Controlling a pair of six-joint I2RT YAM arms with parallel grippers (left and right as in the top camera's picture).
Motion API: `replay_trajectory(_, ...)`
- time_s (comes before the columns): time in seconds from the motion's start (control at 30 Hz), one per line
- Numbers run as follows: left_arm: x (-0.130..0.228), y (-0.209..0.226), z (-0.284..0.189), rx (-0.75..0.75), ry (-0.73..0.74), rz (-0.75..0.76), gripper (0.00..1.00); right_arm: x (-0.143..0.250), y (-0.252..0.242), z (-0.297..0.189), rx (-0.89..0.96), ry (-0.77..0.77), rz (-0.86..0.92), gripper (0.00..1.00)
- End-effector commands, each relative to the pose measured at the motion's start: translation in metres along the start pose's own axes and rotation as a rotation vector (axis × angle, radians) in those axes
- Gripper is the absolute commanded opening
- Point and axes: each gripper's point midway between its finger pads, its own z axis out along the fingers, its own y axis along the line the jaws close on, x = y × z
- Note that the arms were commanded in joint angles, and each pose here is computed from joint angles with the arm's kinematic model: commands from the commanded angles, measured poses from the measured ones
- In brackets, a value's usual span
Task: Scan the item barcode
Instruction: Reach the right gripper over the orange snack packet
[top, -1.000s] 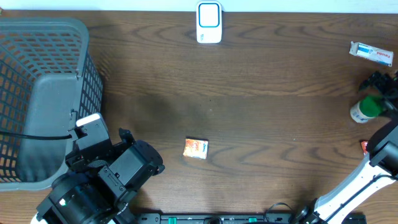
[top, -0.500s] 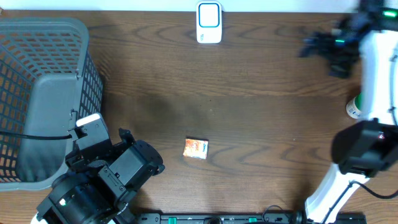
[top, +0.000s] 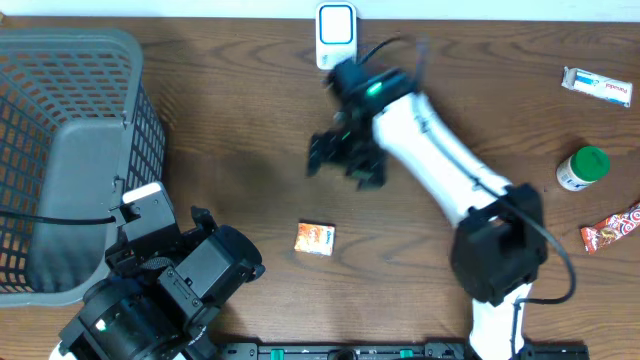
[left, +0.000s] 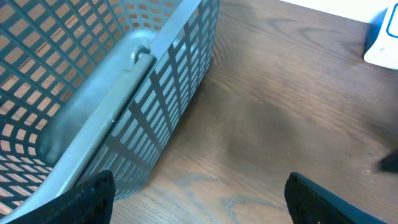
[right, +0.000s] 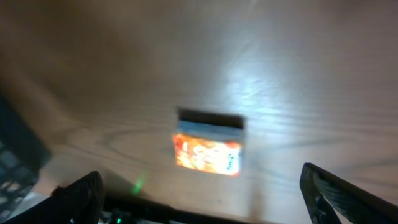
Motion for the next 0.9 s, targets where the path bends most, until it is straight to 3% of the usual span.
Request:
replay_trajectory(0.0,-0.001,0.001,0.0,-0.007,-0.007,-0.008,0.85,0.023,0.006,0.024,0.084,-0.028,0.092,0.96)
replay_trajectory(0.2,-0.001,0.002,0.0,-0.007,-0.007,-0.008,0.85,0.058,0.009,0.048,0.201,-0.048,0.01,0.99)
replay_trajectory(0.4,-0.001,0.002,0.0,-0.007,-0.007,-0.008,0.85,0.062,-0.017,0.063,0.3,-0.057,-0.029,0.99)
replay_trajectory(0.87,-0.001,0.002,0.0,-0.007,-0.007,-0.008,0.85,0.06,-0.018,0.1,0.217,-0.043,-0.094,0.99)
